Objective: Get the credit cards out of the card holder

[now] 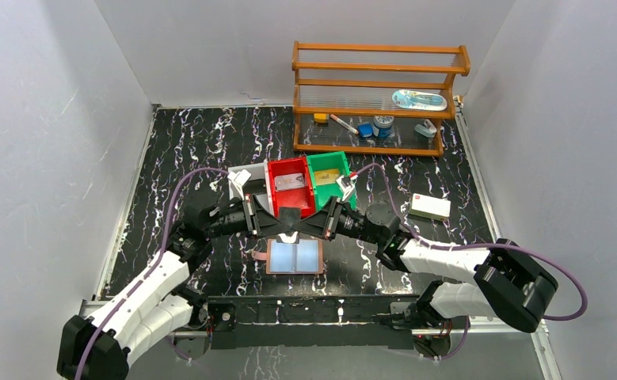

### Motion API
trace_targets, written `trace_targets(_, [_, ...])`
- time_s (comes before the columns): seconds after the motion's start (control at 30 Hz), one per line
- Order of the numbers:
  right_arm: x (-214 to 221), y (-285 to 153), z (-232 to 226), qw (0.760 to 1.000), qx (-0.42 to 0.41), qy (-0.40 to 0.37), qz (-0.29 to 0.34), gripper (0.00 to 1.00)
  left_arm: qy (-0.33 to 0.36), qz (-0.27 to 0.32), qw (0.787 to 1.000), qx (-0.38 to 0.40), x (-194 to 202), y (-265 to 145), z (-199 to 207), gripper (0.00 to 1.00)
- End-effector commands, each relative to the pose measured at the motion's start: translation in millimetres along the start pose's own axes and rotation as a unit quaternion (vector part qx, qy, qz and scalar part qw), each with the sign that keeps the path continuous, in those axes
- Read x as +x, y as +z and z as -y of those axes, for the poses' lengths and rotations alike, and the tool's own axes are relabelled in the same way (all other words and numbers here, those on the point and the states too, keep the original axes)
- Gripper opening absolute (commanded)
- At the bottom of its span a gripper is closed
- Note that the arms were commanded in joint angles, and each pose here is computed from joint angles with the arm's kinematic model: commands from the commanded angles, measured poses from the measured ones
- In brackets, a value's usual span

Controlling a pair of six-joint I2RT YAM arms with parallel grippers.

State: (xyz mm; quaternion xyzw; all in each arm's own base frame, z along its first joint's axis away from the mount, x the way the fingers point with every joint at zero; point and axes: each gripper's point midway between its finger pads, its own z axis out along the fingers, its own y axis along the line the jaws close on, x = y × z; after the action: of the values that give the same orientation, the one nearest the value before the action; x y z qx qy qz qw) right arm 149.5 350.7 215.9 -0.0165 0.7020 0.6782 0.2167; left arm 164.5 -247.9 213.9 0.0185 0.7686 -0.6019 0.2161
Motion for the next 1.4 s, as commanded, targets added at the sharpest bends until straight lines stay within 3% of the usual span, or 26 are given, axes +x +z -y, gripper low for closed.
trace_targets(0.0, [6.8,-5.7,3.0,1.0,0.003,-0.001,-0.005,0.15,0.029,0.032,0.999,0.012,-13.4,-7.3,12.2,0.0])
trace_targets(0.17, [-0.5,-9.9,11.0,0.999,0.035,0.001,0.02,0.49,0.077,0.023,0.996,-0.032,-18.8,-11.8,9.9,0.0])
trace_targets(0.33, [-8.6,-18.8,23.6,0.995,0.089,-0.005,0.044,0.63,0.162,0.018,0.97,-0.181,-39.0,-31.8,-17.5,0.0])
trace_targets(0.53, [-14.1,-28.6,31.1,0.99,0.129,-0.015,0.06,0.65,0.294,-0.006,0.893,-0.341,-80.4,-63.0,-52.4,0.0])
trace_targets(0.7, [-14.3,-33.5,35.7,0.987,0.144,-0.015,0.065,0.66,0.411,-0.046,0.833,-0.368,-101.1,-72.9,-61.9,0.0])
trace_targets(0.97, [-13.9,-38.6,40.9,0.986,0.153,-0.01,0.072,0.66,0.58,-0.155,0.715,-0.358,-111.2,-77.0,-95.0,0.0])
trace_targets(1.2, [-11.9,-42.4,43.4,0.985,0.157,0.001,0.074,0.66,0.617,-0.205,0.656,-0.383,-140.9,-63.0,-127.1,0.0])
trace_targets(1.37, [-14.5,-48.8,43.2,0.982,0.166,0.004,0.085,0.66,0.648,-0.2,0.621,-0.393,-159.2,-53.4,-141.6,0.0])
